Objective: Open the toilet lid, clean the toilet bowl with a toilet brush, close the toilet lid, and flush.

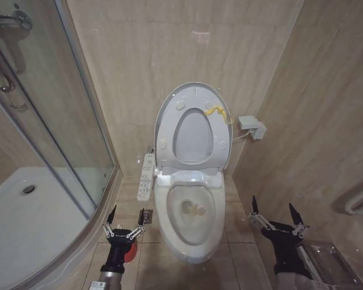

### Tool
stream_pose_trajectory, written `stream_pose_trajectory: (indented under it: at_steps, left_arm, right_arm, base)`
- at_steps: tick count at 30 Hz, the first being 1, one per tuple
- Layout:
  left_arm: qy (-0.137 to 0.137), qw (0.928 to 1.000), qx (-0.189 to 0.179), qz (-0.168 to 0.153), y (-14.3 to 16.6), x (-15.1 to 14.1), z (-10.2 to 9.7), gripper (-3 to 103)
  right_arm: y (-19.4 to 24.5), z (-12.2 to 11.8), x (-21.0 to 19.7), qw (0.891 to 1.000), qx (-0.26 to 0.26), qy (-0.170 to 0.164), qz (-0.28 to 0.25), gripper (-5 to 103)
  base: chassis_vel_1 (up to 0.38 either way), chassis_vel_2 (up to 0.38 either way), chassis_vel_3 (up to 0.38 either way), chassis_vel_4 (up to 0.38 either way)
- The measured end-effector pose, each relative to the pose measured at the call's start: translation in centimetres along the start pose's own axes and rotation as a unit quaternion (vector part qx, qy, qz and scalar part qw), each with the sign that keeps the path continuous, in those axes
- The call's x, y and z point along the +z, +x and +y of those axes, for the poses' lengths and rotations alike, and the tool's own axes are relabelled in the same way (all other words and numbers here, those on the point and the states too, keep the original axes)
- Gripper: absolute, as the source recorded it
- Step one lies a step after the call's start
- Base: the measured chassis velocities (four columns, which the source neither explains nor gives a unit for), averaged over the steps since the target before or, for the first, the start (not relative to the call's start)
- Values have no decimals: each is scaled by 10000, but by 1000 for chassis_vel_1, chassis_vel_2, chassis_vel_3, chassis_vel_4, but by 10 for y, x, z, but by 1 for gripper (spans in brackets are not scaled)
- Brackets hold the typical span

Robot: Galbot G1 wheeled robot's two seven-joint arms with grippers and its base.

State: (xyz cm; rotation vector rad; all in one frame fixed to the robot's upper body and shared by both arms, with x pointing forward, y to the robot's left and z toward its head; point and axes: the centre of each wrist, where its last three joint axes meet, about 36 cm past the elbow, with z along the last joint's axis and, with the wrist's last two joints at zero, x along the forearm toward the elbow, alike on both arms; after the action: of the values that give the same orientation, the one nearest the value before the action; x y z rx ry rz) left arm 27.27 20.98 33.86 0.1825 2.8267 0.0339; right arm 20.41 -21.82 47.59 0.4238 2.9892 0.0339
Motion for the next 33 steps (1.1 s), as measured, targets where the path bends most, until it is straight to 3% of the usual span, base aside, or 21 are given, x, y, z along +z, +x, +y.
stream_pose_trajectory:
  at_steps: [8,9,16,17,20,24,26,27,28,31,33]
  left_arm:
    - [-148,9990,-7,-430,-14,-1,4,100]
    - [-174,9986,-22,-489,-16,-2,6,87]
    - [-221,9962,99,-832,-28,-6,11,87]
    - [-202,9948,170,-979,-32,-7,11,94]
    - [-90,9936,279,-1093,-35,-11,8,94]
    - [24,9948,432,-918,-25,-11,11,100]
    - [224,9975,434,-508,-9,-9,14,100]
    - [224,9975,434,-508,-9,-9,14,100]
    - [284,9985,420,-184,4,-7,17,100]
    - [241,9988,269,336,32,8,24,100]
    - [208,9985,213,457,41,15,27,100]
  right_arm:
    - [0,0,0,10000,-3,-1,1,100]
    - [0,0,0,10000,-3,-1,1,100]
    - [0,0,0,10000,-3,-1,1,100]
    - [0,0,0,10000,-3,-1,1,100]
    - [0,0,0,10000,-3,-1,0,100]
    - [0,0,0,10000,-3,-1,0,100]
    - [0,0,0,10000,-4,-1,0,100]
    - [0,0,0,10000,-4,-1,0,100]
    - [0,0,0,10000,-3,-1,1,100]
    - [0,0,0,10000,-3,-1,0,100]
    - [0,0,0,10000,-3,-1,0,100]
  base:
    - [0,0,0,0]
    - [0,0,0,0]
    - [0,0,0,0]
    - [0,0,0,0]
    - [0,0,0,0]
    - [0,0,0,0]
    - [0,0,0,0]
    - [0,0,0,0]
    - [0,0,0,0]
    - [0,0,0,0]
    - [0,0,0,0]
